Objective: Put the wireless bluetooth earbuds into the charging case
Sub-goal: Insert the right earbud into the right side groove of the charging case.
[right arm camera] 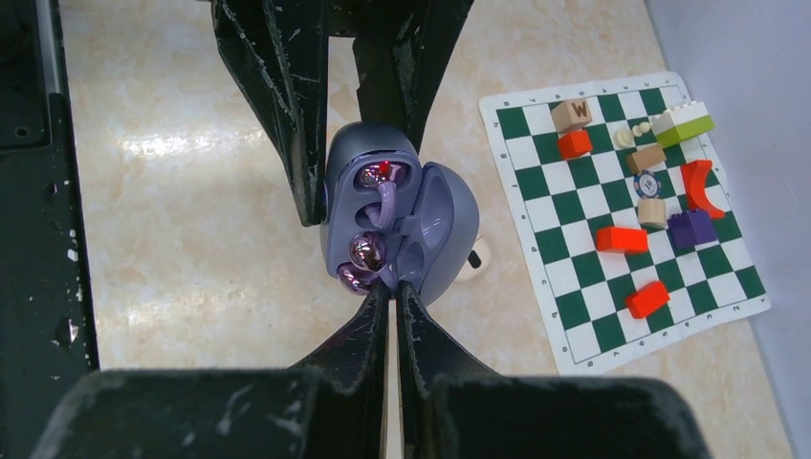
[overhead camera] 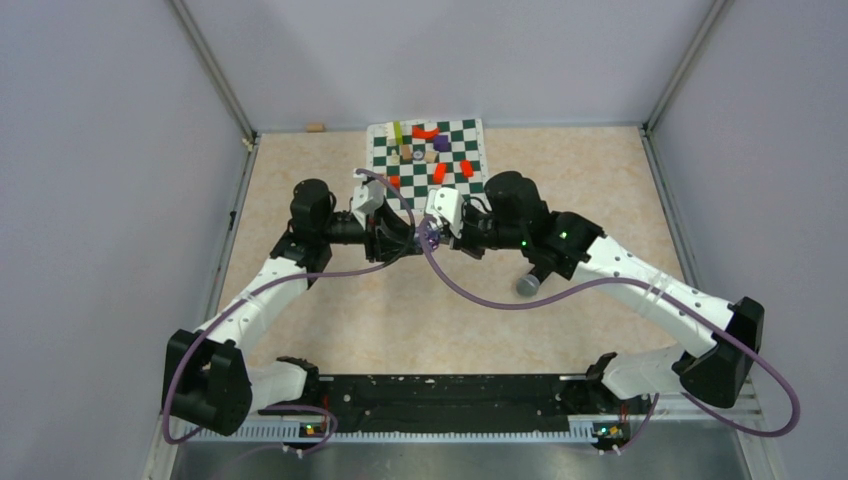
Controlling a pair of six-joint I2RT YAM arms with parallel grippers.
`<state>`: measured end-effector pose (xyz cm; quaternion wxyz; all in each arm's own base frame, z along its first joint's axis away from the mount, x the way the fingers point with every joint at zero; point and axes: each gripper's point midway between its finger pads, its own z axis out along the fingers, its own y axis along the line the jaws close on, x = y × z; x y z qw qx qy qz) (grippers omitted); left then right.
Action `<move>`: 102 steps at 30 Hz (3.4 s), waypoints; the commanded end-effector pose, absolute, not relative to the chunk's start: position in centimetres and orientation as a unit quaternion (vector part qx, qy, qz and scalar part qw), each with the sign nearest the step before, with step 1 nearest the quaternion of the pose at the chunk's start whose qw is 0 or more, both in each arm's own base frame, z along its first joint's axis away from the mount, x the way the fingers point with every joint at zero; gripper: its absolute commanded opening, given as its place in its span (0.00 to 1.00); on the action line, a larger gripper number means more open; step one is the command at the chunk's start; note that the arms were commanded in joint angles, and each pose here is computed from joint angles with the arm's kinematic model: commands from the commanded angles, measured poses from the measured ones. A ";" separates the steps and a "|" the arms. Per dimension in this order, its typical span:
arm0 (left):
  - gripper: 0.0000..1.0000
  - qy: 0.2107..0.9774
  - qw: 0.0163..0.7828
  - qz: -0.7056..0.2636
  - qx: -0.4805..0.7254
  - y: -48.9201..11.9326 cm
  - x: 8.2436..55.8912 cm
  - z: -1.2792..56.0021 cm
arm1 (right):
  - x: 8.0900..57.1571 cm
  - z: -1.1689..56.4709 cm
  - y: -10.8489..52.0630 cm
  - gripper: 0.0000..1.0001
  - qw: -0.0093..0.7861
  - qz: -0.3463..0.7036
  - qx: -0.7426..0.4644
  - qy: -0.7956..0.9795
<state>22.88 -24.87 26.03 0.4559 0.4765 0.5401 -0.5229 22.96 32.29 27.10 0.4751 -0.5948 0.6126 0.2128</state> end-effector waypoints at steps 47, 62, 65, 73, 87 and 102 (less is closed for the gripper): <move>0.00 0.530 0.514 -0.532 0.415 -24.6 23.9 28.4 | 24.0 30.3 33.1 0.00 0.527 0.156 -0.567 0.614; 0.00 0.521 0.518 -0.534 0.419 -24.4 23.6 28.8 | 25.1 30.7 31.7 0.00 0.545 0.117 -0.549 0.623; 0.00 0.519 0.519 -0.535 0.419 -24.4 23.5 28.9 | 25.2 30.5 31.5 0.00 0.543 0.117 -0.548 0.626; 0.00 0.515 0.521 -0.536 0.420 -24.3 23.4 29.0 | 25.4 30.7 30.8 0.00 0.543 0.129 -0.540 0.631; 0.00 0.510 0.530 -0.537 0.414 -24.0 23.5 29.5 | 25.3 30.9 30.3 0.00 0.529 0.190 -0.524 0.640; 0.00 0.505 0.534 -0.535 0.418 -24.0 23.4 29.7 | 25.7 29.4 30.5 0.00 0.509 0.188 -0.535 0.648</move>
